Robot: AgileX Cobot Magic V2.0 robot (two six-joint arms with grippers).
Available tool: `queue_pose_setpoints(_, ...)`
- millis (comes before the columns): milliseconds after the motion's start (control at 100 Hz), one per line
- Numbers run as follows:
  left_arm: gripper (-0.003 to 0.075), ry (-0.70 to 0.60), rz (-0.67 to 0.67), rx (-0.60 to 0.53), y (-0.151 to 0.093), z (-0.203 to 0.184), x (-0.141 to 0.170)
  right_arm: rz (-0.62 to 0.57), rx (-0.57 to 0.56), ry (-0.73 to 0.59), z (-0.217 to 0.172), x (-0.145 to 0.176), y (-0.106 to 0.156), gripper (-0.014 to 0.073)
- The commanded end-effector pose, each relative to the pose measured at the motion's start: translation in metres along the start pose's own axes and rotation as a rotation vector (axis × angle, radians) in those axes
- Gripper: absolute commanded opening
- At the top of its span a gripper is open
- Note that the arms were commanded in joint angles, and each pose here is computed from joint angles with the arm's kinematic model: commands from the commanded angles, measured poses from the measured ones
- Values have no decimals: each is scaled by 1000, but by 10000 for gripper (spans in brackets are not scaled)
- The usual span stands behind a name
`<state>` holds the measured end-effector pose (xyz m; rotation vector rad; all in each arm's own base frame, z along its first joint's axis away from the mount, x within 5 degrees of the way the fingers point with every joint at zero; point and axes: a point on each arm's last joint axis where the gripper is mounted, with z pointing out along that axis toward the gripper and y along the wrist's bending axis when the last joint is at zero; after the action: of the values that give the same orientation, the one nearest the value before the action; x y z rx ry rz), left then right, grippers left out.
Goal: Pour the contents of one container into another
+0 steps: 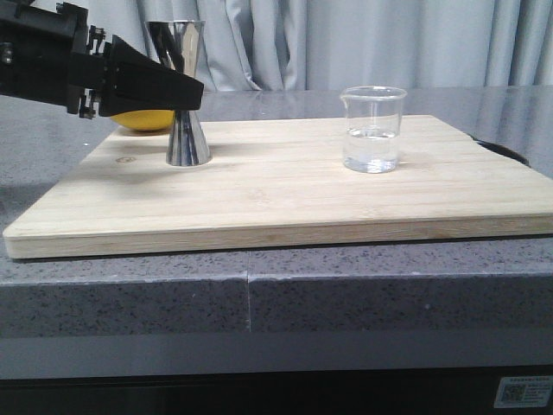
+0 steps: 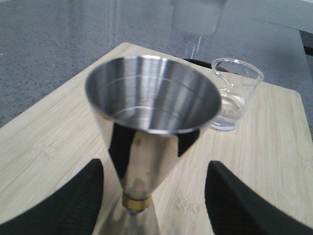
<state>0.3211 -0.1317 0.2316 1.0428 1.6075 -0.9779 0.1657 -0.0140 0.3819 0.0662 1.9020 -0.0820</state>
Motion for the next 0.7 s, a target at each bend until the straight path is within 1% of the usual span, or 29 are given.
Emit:
queue_pose_setpoints(0,407,-107,36,21,-7,-2,-27,-11,-3,-120,-5,-19,0,648)
queue_pose_setpoints(290,399,-107,36,21,-7,-2,-27,-7,-5,-124,-5,-19,0,648)
queue_pose_setpoints(560,267,-107,36,21,-7,-2,-27,-7,-5,-124,-5,-19,0,648)
queue_pose_setpoints(690,218,-107,36,21,-7,-2,-27,-7,-5,-124,-5,-19,0,648)
